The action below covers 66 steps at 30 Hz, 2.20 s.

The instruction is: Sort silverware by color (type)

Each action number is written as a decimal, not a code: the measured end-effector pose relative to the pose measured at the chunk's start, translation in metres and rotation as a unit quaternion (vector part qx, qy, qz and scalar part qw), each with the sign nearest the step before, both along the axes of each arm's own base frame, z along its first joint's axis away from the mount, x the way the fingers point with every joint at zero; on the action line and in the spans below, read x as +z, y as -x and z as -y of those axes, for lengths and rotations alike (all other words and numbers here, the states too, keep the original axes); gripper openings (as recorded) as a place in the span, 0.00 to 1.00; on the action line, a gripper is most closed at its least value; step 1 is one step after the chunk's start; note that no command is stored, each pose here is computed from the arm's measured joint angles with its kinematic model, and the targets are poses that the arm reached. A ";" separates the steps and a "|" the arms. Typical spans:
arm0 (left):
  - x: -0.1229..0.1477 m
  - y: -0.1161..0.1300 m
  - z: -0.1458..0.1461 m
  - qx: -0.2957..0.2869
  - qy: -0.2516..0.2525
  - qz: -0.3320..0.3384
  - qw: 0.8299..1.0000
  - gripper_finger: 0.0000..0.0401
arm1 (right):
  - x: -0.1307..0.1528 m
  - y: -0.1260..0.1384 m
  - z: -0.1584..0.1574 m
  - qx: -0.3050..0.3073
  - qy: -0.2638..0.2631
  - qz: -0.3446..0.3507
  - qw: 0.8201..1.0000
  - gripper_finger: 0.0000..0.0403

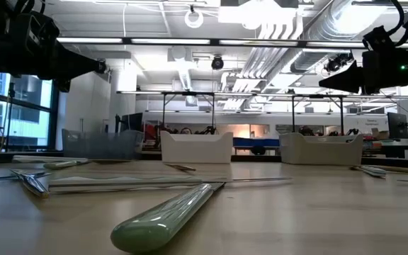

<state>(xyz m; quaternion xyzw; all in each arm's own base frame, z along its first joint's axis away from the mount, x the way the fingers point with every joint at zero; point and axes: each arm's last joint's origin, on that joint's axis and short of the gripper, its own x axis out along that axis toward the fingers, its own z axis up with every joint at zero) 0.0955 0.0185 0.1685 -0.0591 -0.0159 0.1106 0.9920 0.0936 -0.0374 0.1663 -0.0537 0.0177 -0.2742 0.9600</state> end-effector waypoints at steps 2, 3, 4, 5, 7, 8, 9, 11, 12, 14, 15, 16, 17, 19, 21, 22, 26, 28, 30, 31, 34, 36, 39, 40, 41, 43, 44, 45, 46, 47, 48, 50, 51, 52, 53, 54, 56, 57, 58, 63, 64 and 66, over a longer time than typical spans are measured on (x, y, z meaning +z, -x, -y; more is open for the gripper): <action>0.000 0.000 0.000 0.000 0.000 0.000 1.000 0.00 | 0.000 0.000 0.000 0.000 0.000 0.000 1.000 0.00; 0.000 0.000 0.000 0.000 0.000 0.000 1.000 0.00 | 0.000 0.000 0.000 0.000 0.000 0.000 1.000 0.00; 0.000 0.000 0.000 0.000 0.000 0.000 1.000 0.00 | 0.000 0.000 0.000 0.000 0.000 0.000 1.000 0.00; 0.000 0.000 0.000 0.000 0.000 0.000 1.000 0.00 | 0.000 0.000 0.000 0.000 0.000 0.000 1.000 0.00; 0.000 0.000 0.000 0.000 0.000 0.000 1.000 0.00 | 0.000 0.000 0.000 0.000 0.000 0.000 1.000 0.00; 0.000 0.000 0.000 0.000 0.000 0.000 1.000 0.00 | 0.000 0.000 0.000 0.000 0.000 0.000 1.000 0.00; 0.000 0.000 0.000 0.000 0.000 0.000 1.000 0.00 | 0.000 0.000 0.000 0.000 0.000 0.000 1.000 0.00; 0.001 0.000 0.000 0.004 -0.014 0.003 1.000 0.00 | 0.000 0.000 0.000 0.000 -0.001 0.002 1.000 0.00; 0.002 0.000 -0.001 0.010 -0.026 0.006 1.000 0.00 | 0.001 0.000 0.000 0.000 -0.001 0.005 1.000 0.00; 0.004 0.000 -0.001 0.015 -0.041 0.009 0.999 0.00 | 0.002 0.000 0.000 0.000 0.004 0.012 1.000 0.00; 0.004 0.000 -0.001 0.016 -0.045 0.010 0.999 0.00 | 0.003 0.000 0.000 0.000 0.006 0.017 1.000 0.00; 0.004 0.000 -0.001 0.017 -0.049 0.009 0.999 0.00 | 0.005 0.000 0.000 0.000 0.008 0.024 1.000 0.00; 0.004 0.000 -0.001 0.017 -0.054 0.007 0.998 0.00 | 0.008 0.000 0.000 0.000 0.011 0.038 0.999 0.00; 0.003 0.000 -0.001 0.017 -0.058 0.004 0.998 0.00 | 0.013 0.001 0.000 0.001 0.013 0.071 0.997 0.00; 0.003 0.000 -0.001 0.016 -0.058 0.004 0.998 0.00 | 0.018 0.001 -0.001 0.016 0.006 0.105 0.994 0.00; 0.003 0.000 -0.001 0.013 -0.058 0.004 0.998 0.00 | 0.020 0.001 -0.002 0.034 0.003 0.115 0.993 0.00; 0.003 0.000 0.000 0.001 -0.059 0.005 0.998 0.00 | 0.021 -0.003 -0.008 0.118 -0.035 0.115 0.986 0.00; 0.003 0.000 0.000 -0.002 -0.059 0.004 0.998 0.00 | 0.021 -0.006 -0.010 0.130 -0.054 0.097 0.985 0.00; 0.002 0.000 0.000 -0.002 -0.059 -0.002 0.998 0.00 | 0.018 -0.011 -0.013 0.132 -0.076 0.067 0.986 0.00; 0.001 0.000 0.000 -0.003 -0.059 -0.007 0.998 0.00 | 0.016 -0.013 -0.014 0.131 -0.087 0.052 0.986 0.00; -0.001 0.000 0.000 -0.007 -0.055 -0.016 0.998 0.00 | 0.019 -0.022 -0.020 0.133 -0.111 0.018 0.985 0.00; -0.001 -0.001 0.001 -0.013 -0.054 -0.021 0.998 0.00 | 0.021 -0.027 -0.024 0.129 -0.127 -0.012 0.983 0.00; -0.003 -0.002 0.001 -0.014 -0.049 -0.028 0.998 0.00 | 0.026 -0.037 -0.032 0.127 -0.156 -0.059 0.978 0.00; -0.003 -0.002 0.001 -0.014 -0.048 -0.030 0.998 0.00 | 0.028 -0.041 -0.036 0.129 -0.169 -0.074 0.974 0.00; -0.004 -0.003 0.000 -0.014 -0.046 -0.033 0.998 0.00 | 0.029 -0.044 -0.039 0.130 -0.183 -0.089 0.970 0.00; -0.005 -0.003 0.000 -0.014 -0.043 -0.039 0.998 0.00 | 0.032 -0.051 -0.047 0.129 -0.212 -0.124 0.961 0.00; -0.005 -0.004 0.000 -0.015 -0.042 -0.041 0.998 0.00 | 0.033 -0.054 -0.051 0.127 -0.228 -0.146 0.954 0.00; -0.006 -0.004 0.000 -0.015 -0.042 -0.044 0.998 0.00 | 0.034 -0.057 -0.054 0.123 -0.244 -0.167 0.947 0.00; -0.006 -0.005 0.000 -0.015 -0.041 -0.048 0.998 0.00 | 0.035 -0.060 -0.059 0.120 -0.262 -0.186 0.939 0.00; -0.006 -0.005 0.000 -0.015 -0.041 -0.050 0.998 0.00 | 0.036 -0.063 -0.063 0.115 -0.280 -0.205 0.931 0.00; -0.007 -0.005 0.000 -0.015 -0.041 -0.052 0.998 0.00 | 0.037 -0.066 -0.068 0.110 -0.297 -0.224 0.922 0.00; -0.008 -0.006 0.000 -0.015 -0.045 -0.058 0.997 0.00 | 0.039 -0.071 -0.079 0.102 -0.329 -0.262 0.902 0.00; -0.008 -0.006 0.000 -0.016 -0.047 -0.061 0.997 0.00 | 0.040 -0.074 -0.084 0.097 -0.344 -0.279 0.891 0.00; -0.008 -0.006 0.000 -0.016 -0.051 -0.063 0.997 0.00 | 0.041 -0.076 -0.091 0.093 -0.358 -0.296 0.881 0.00; -0.009 -0.006 0.000 -0.016 -0.054 -0.065 0.996 0.00 | 0.042 -0.078 -0.097 0.088 -0.372 -0.311 0.870 0.00; -0.009 -0.006 0.000 -0.016 -0.057 -0.067 0.996 0.00 | 0.042 -0.079 -0.104 0.080 -0.386 -0.325 0.860 0.00; -0.009 -0.007 0.000 -0.017 -0.066 -0.071 0.995 0.00 | 0.043 -0.081 -0.120 0.068 -0.415 -0.351 0.837 0.01; -0.009 -0.007 0.000 -0.017 -0.070 -0.072 0.995 0.00 | 0.043 -0.082 -0.129 0.063 -0.430 -0.361 0.825 0.01; -0.009 -0.007 0.000 -0.017 -0.073 -0.073 0.995 0.00 | 0.044 -0.082 -0.137 0.057 -0.443 -0.369 0.815 0.03; -0.009 -0.007 0.000 -0.017 -0.076 -0.073 0.994 0.00 | 0.040 -0.077 -0.183 0.024 -0.497 -0.415 0.761 0.16; -0.009 -0.007 0.000 -0.017 -0.076 -0.073 0.994 0.00 | 0.039 -0.075 -0.191 0.015 -0.506 -0.424 0.751 0.20; -0.009 -0.007 0.000 -0.017 -0.076 -0.073 0.994 0.00 | 0.037 -0.071 -0.207 -0.004 -0.516 -0.443 0.733 0.26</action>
